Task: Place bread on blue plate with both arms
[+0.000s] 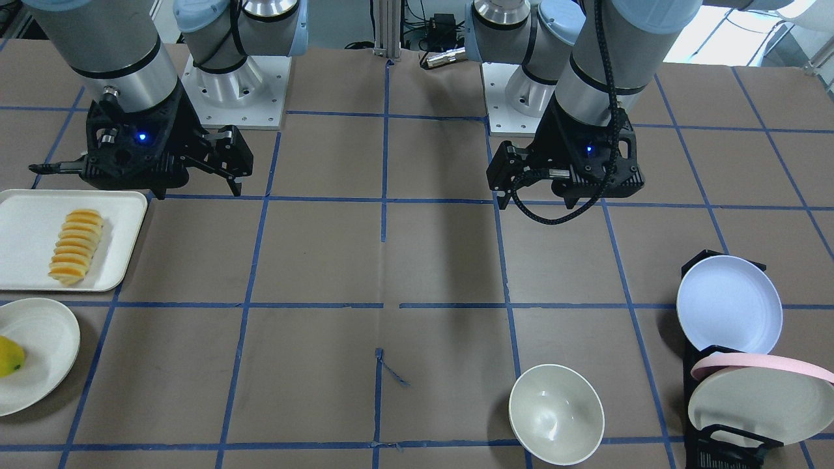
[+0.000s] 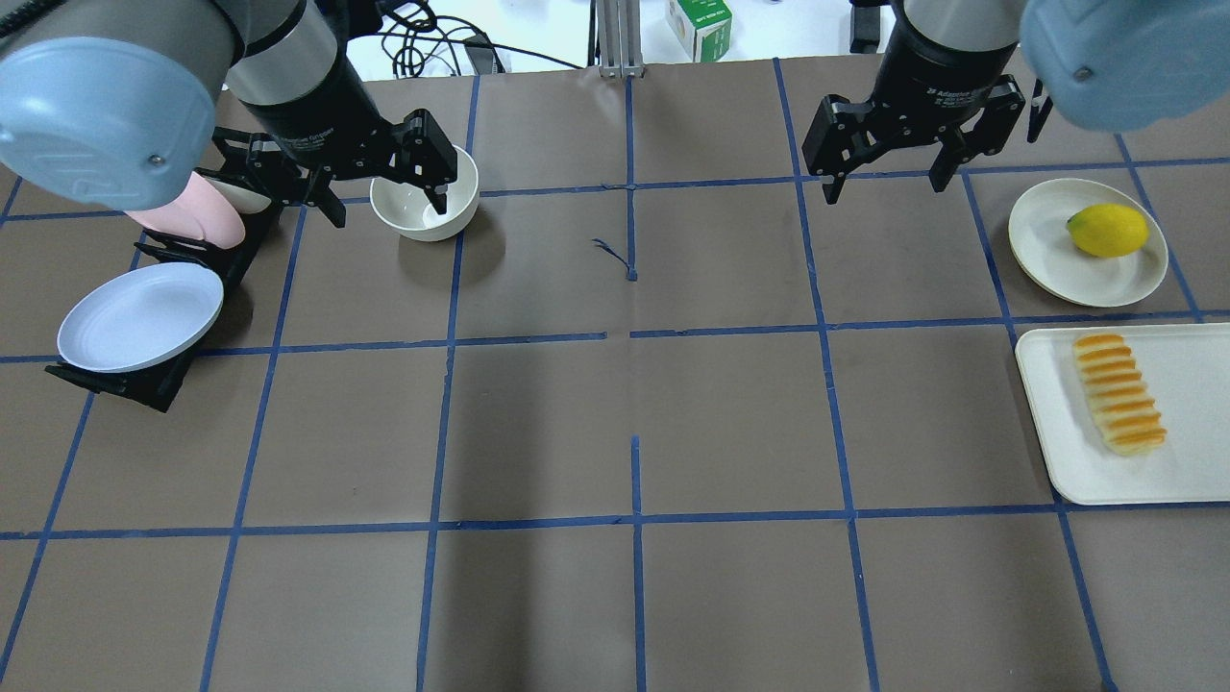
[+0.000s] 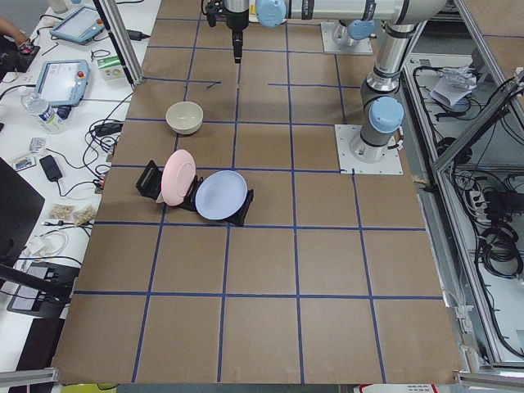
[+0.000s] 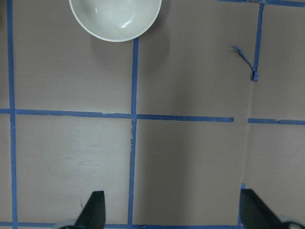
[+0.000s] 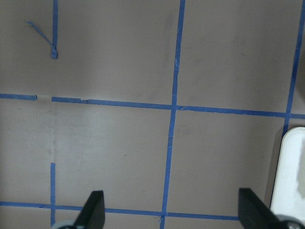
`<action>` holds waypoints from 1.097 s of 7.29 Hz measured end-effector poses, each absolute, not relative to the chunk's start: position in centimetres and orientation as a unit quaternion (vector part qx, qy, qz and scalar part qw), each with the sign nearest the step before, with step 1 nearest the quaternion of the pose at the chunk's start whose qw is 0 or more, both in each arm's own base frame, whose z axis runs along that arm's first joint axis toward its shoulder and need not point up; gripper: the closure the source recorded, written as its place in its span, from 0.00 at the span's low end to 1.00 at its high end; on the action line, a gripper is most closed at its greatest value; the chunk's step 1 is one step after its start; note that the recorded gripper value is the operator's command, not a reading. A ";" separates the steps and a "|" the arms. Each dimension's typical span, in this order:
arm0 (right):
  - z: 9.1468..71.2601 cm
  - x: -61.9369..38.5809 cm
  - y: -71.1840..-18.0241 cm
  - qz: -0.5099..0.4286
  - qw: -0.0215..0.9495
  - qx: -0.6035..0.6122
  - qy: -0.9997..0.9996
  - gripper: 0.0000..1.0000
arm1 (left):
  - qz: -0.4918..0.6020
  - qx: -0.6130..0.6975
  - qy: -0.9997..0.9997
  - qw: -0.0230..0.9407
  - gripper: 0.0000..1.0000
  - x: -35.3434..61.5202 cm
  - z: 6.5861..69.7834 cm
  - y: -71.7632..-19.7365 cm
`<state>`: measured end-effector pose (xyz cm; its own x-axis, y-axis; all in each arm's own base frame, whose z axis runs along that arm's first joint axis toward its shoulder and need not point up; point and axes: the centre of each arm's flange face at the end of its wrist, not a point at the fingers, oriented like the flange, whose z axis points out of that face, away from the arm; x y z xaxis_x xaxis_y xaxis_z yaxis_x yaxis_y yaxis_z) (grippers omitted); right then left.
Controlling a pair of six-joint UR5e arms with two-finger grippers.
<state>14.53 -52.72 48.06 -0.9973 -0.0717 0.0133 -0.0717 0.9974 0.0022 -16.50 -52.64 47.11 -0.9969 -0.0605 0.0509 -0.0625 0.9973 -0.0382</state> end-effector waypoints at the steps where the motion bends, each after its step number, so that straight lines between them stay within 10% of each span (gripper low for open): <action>1: 47.7 13.3 -52.9 -0.006 0.009 0.029 -1.000 0.00 | 0.020 0.031 -0.999 0.025 0.00 -16.5 47.1 -52.6; 8: 46.9 7.8 -53.9 -0.013 0.006 0.024 -1.000 0.00 | 0.027 0.031 -0.999 0.024 0.00 -16.3 47.8 -52.3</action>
<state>7.79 -53.91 46.92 -0.9988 -0.0472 0.0105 -0.0469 0.9986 0.0259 -16.33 -52.32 47.83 -0.9970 -0.0602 0.0491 -0.0627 0.9967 -0.0518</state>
